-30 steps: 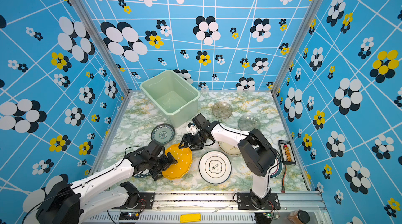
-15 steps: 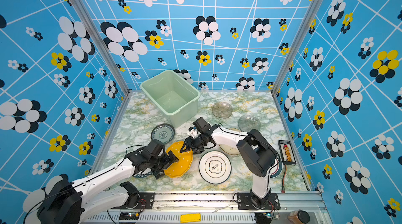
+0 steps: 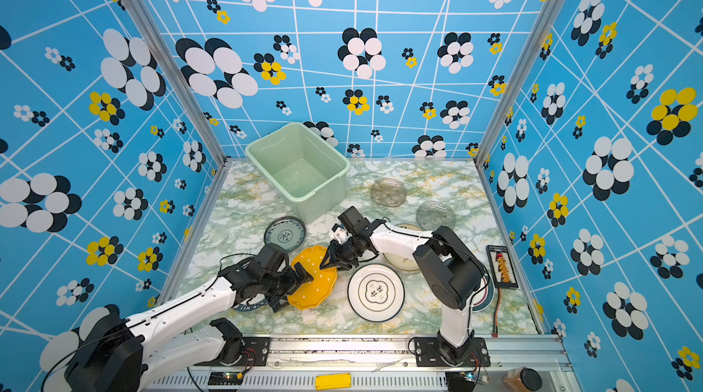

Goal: Place the plates into the plastic bin on the countertop
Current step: Pick up the plate from the bottom-center of the table.

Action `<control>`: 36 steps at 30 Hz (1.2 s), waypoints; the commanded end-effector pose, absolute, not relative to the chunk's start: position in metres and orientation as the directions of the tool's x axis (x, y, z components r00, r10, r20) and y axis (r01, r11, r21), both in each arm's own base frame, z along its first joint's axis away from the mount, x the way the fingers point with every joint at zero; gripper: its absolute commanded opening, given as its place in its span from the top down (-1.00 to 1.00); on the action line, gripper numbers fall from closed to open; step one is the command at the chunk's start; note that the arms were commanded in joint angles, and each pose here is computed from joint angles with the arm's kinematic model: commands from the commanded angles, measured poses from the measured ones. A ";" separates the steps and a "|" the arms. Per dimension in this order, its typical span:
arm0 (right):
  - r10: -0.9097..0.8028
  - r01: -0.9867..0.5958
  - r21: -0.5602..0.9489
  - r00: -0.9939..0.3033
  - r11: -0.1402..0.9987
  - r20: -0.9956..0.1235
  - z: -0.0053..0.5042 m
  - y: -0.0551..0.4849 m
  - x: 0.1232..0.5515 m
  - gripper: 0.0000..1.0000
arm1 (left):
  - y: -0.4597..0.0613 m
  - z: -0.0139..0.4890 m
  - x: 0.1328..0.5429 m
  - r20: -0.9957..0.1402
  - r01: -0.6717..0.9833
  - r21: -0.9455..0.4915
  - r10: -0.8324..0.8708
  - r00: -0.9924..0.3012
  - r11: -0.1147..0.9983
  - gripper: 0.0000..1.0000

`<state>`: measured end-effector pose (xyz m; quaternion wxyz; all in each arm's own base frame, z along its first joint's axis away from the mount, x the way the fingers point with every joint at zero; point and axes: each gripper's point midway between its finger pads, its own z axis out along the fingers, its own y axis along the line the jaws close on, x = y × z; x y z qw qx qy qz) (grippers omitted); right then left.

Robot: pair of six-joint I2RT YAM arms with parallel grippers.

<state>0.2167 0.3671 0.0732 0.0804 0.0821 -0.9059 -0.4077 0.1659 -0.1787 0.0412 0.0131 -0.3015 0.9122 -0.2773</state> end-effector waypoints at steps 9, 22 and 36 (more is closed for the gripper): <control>-0.288 -0.138 0.849 -0.957 0.510 0.017 0.123 0.393 0.200 0.75 | -0.197 0.057 0.184 0.111 -0.480 -0.598 -0.527 -0.843 0.642 -0.98; -0.191 -0.148 0.765 -0.981 0.627 -0.033 0.149 0.358 0.208 0.86 | -0.181 0.079 0.187 0.026 -0.452 -0.595 -0.546 -0.837 0.665 -0.99; -0.061 -0.186 0.648 -0.976 0.739 -0.210 0.214 0.298 0.210 0.85 | -0.176 0.174 0.204 -0.151 -0.239 -0.733 -0.494 -0.856 0.637 -0.98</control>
